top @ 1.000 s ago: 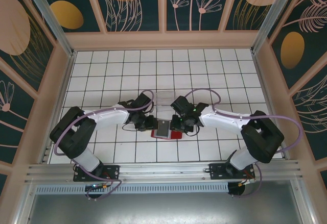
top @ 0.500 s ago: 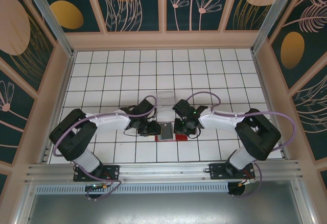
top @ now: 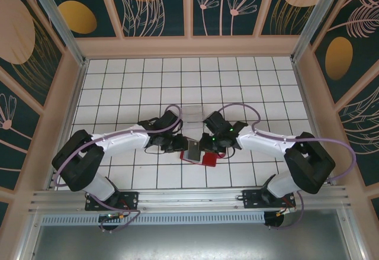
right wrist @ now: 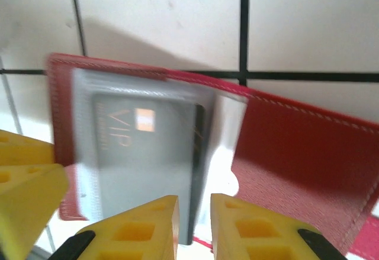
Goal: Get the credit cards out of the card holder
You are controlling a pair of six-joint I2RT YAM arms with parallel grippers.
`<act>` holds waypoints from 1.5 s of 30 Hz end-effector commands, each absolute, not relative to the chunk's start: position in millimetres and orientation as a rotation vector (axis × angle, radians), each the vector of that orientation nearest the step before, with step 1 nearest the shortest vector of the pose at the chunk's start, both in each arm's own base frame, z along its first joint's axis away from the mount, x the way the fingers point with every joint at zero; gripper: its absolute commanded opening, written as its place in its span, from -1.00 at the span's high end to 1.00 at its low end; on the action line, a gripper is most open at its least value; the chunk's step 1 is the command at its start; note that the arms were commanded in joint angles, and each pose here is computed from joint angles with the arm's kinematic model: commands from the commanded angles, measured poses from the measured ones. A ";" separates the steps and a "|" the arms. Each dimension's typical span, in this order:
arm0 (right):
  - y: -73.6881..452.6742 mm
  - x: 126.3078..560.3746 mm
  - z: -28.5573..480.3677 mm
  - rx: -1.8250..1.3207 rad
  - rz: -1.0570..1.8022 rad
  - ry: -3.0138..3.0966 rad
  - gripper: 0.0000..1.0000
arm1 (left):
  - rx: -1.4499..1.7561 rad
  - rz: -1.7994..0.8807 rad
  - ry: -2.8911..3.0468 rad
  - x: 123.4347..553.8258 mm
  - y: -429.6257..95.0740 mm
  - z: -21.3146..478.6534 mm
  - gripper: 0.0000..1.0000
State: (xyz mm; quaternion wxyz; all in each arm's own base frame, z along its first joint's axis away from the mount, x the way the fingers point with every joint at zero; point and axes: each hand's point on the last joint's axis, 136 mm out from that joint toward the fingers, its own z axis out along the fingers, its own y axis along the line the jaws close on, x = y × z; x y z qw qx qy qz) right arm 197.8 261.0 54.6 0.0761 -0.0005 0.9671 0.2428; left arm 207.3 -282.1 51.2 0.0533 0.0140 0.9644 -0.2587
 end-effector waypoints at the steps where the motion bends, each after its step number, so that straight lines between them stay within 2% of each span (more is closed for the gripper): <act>1: 263.3 201.0 60.0 -0.036 0.836 2.863 0.56 | -0.008 -0.749 2.904 212.6 -278.4 67.6 0.39; 7: 260.4 196.7 54.4 -0.020 0.873 2.876 0.56 | -0.023 -0.664 2.876 221.7 -271.3 81.5 0.39; 11: 257.5 193.1 49.0 0.029 0.880 2.891 0.56 | 0.024 -0.728 2.885 223.2 -285.5 80.4 0.37; 26: 248.5 190.9 19.9 0.092 0.840 2.902 0.55 | 0.195 -0.744 2.996 220.1 -306.3 26.4 0.36; 38: 250.2 219.3 19.5 -0.023 0.784 2.840 0.56 | 0.146 -0.777 3.001 205.6 -294.7 21.7 0.39; 45: 256.8 224.0 31.6 -0.032 0.853 2.816 0.56 | 0.118 -0.770 3.003 202.6 -289.7 17.8 0.42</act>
